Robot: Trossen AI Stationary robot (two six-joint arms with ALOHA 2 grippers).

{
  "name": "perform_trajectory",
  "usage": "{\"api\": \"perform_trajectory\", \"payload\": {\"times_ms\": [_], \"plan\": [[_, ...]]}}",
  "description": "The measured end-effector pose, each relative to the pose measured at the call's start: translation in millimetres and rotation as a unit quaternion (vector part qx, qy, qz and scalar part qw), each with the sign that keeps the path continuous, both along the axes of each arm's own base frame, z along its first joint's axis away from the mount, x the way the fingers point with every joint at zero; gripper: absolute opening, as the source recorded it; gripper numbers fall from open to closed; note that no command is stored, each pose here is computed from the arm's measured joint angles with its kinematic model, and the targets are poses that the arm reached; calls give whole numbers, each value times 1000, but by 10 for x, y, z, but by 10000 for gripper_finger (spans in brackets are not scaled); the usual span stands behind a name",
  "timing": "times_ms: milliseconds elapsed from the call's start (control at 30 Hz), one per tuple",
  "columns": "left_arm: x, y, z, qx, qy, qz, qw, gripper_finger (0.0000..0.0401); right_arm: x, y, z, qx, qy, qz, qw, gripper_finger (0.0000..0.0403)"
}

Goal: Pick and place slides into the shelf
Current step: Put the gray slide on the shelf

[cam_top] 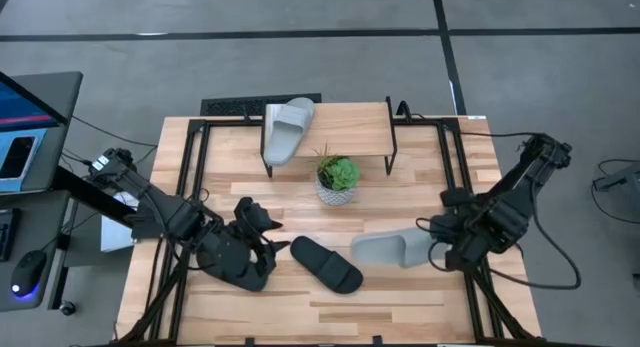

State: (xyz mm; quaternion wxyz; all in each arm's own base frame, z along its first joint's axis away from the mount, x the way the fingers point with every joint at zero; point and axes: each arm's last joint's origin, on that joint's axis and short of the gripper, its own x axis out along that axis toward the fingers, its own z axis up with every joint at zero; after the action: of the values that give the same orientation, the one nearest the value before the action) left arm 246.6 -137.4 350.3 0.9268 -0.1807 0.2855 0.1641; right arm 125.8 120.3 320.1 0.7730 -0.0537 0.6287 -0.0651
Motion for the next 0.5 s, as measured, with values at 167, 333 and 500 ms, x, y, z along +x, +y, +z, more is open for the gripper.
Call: {"api": "perform_trajectory", "payload": {"times_ms": [167, 333, 500], "plan": [[108, 13, 68, -37, -24, -50, 998, 224, 134, -13, 127, -24, -12, 68, 997, 1], [261, 80, 184, -80, -70, -125, 986, 224, 301, -56, 295, -60, -31, 130, 989, 1], [402, 239, 288, -135, -112, -182, 967, 224, 487, -122, 448, -95, -34, 191, 976, 1]]}}
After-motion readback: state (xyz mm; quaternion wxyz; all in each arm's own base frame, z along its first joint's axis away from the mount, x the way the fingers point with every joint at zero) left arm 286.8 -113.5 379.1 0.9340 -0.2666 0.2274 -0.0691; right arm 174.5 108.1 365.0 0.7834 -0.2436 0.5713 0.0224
